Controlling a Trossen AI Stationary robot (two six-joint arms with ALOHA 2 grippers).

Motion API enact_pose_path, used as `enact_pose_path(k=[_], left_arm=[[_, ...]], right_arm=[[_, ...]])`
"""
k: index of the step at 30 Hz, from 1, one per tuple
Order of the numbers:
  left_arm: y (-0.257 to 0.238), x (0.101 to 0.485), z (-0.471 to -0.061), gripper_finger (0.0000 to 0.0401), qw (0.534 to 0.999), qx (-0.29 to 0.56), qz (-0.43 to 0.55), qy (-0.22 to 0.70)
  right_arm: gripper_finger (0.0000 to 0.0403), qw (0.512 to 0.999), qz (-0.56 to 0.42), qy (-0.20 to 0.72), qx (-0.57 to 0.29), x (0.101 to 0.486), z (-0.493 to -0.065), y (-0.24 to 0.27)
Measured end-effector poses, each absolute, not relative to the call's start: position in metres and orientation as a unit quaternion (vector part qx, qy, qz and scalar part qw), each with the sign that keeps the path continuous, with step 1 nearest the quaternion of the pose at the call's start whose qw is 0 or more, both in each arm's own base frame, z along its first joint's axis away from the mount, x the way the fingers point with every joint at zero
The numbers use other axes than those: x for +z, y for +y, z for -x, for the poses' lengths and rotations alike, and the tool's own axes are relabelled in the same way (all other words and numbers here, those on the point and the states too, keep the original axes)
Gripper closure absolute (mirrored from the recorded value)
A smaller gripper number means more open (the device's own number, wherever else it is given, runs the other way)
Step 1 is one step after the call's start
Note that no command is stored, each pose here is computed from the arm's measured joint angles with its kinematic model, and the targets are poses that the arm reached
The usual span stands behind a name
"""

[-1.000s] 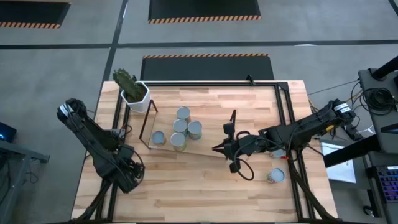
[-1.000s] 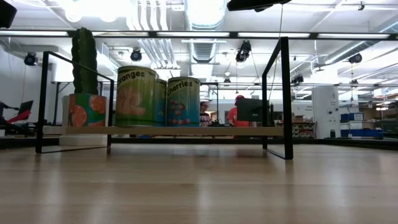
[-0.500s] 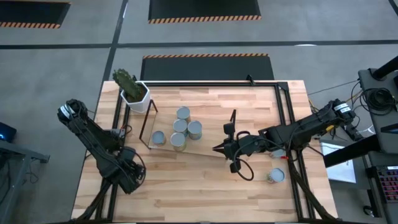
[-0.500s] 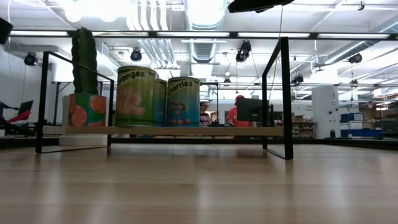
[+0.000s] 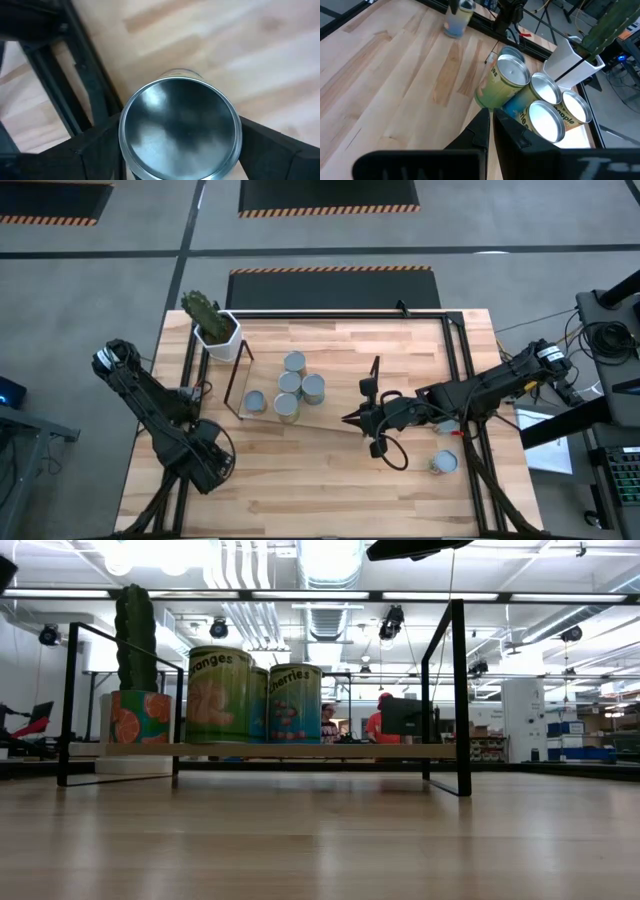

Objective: Pick and place cans onto a shelf
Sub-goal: Put the canned peaches on the shelf

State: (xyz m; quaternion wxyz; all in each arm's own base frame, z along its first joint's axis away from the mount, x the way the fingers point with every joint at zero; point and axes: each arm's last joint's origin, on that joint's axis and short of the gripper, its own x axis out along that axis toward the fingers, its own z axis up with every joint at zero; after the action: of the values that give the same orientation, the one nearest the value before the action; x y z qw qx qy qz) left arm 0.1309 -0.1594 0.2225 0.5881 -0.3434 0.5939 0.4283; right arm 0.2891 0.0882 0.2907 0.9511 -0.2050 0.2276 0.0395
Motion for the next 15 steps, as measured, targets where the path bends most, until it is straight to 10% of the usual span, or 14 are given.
enact_pose_path(k=[15], left_arm=[[-0.211, 0.332, -0.220, 0.0088, 0.787, 0.139, 0.275, 0.534]], right_arm=[[0.0390, 0.946, 0.208, 0.244, 0.037, 0.294, -0.281, 0.085]])
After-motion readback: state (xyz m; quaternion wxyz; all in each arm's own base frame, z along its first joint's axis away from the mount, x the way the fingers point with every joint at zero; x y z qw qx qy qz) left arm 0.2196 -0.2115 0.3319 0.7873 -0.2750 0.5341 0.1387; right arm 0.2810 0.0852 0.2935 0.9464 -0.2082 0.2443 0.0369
